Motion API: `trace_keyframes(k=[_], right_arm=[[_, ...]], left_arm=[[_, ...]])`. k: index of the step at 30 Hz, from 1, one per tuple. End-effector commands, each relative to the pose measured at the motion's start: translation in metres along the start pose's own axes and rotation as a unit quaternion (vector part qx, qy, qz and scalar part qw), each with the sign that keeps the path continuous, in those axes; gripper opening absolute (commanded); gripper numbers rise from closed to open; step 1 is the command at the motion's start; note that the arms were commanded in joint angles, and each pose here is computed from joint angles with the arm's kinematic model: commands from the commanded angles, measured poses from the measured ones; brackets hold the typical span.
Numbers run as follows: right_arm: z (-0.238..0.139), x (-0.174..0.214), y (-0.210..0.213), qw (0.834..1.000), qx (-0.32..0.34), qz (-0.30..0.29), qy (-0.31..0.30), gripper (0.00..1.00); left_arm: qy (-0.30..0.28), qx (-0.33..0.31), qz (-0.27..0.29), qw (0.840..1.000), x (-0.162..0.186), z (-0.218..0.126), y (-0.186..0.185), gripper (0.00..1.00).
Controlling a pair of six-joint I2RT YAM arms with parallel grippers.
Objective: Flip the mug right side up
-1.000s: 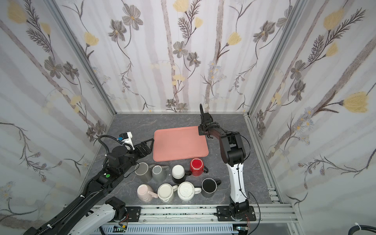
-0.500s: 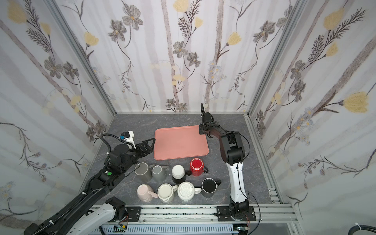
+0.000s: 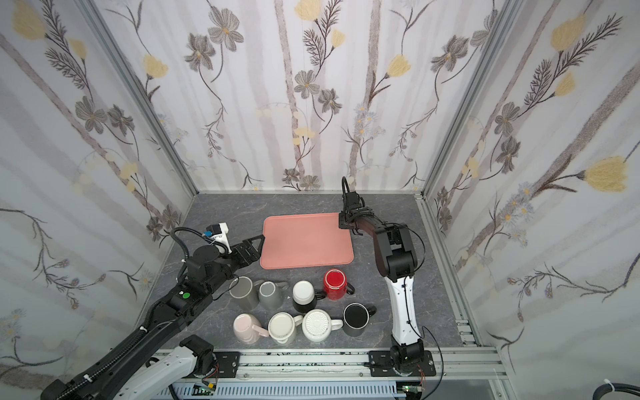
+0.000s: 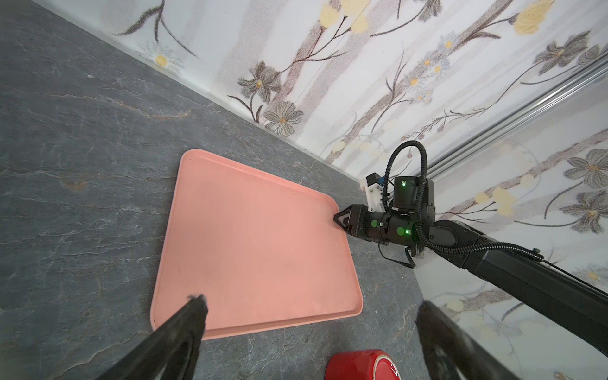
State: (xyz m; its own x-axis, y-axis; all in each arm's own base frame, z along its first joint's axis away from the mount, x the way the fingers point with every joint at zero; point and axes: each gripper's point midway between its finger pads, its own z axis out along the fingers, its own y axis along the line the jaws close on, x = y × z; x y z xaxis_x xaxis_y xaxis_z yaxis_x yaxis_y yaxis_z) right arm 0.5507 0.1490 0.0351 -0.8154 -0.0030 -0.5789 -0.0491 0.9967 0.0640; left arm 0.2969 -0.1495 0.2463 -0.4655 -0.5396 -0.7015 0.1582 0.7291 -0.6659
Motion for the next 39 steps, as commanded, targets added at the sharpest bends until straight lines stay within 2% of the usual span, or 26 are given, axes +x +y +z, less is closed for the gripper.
trace_keyframes(k=[1, 4, 8, 14, 16, 21, 22, 28, 33, 35, 39], right_arm=[[-0.030, -0.020, 0.003, 0.999, -0.011, 0.011, -0.033, 0.55], [-0.071, -0.033, 0.011, 0.996, -0.043, 0.031, -0.073, 0.60], [-0.120, -0.015, 0.019, 0.991, -0.075, 0.060, -0.095, 0.65], [-0.184, 0.049, 0.030, 0.981, -0.136, 0.093, -0.105, 0.73], [-0.200, 0.075, 0.039, 0.978, -0.168, 0.087, -0.091, 0.80], [-0.236, 0.118, 0.050, 0.976, -0.193, 0.060, -0.084, 0.82], [-0.234, 0.137, 0.047, 0.978, -0.190, 0.056, -0.068, 0.82], [-0.248, 0.185, 0.052, 0.973, -0.226, 0.040, -0.018, 0.84], [-0.250, 0.203, 0.048, 0.977, -0.213, 0.020, -0.002, 0.83], [-0.250, 0.209, 0.054, 0.976, -0.217, 0.006, 0.007, 0.85], [-0.245, 0.216, 0.054, 0.983, -0.180, -0.031, 0.020, 0.92]], left_arm=[[-0.016, 0.015, -0.002, 1.000, -0.009, -0.001, -0.008, 1.00], [-0.019, 0.021, -0.001, 1.000, -0.011, -0.003, -0.011, 1.00], [-0.023, 0.031, -0.004, 0.999, -0.010, -0.004, -0.012, 1.00], [-0.018, 0.045, -0.005, 0.999, -0.004, -0.003, -0.012, 1.00], [-0.015, 0.050, -0.001, 0.999, -0.001, -0.003, -0.013, 1.00], [-0.007, 0.054, 0.003, 0.999, 0.004, -0.004, -0.011, 1.00], [-0.005, 0.054, 0.003, 0.999, 0.006, -0.004, -0.011, 1.00], [-0.007, 0.051, 0.005, 0.999, 0.009, -0.009, -0.006, 1.00], [-0.012, 0.050, 0.004, 0.999, 0.009, -0.012, -0.005, 1.00], [-0.012, 0.047, 0.004, 0.999, 0.010, -0.012, -0.002, 1.00], [-0.012, 0.045, 0.003, 0.999, 0.010, -0.013, -0.001, 1.00]])
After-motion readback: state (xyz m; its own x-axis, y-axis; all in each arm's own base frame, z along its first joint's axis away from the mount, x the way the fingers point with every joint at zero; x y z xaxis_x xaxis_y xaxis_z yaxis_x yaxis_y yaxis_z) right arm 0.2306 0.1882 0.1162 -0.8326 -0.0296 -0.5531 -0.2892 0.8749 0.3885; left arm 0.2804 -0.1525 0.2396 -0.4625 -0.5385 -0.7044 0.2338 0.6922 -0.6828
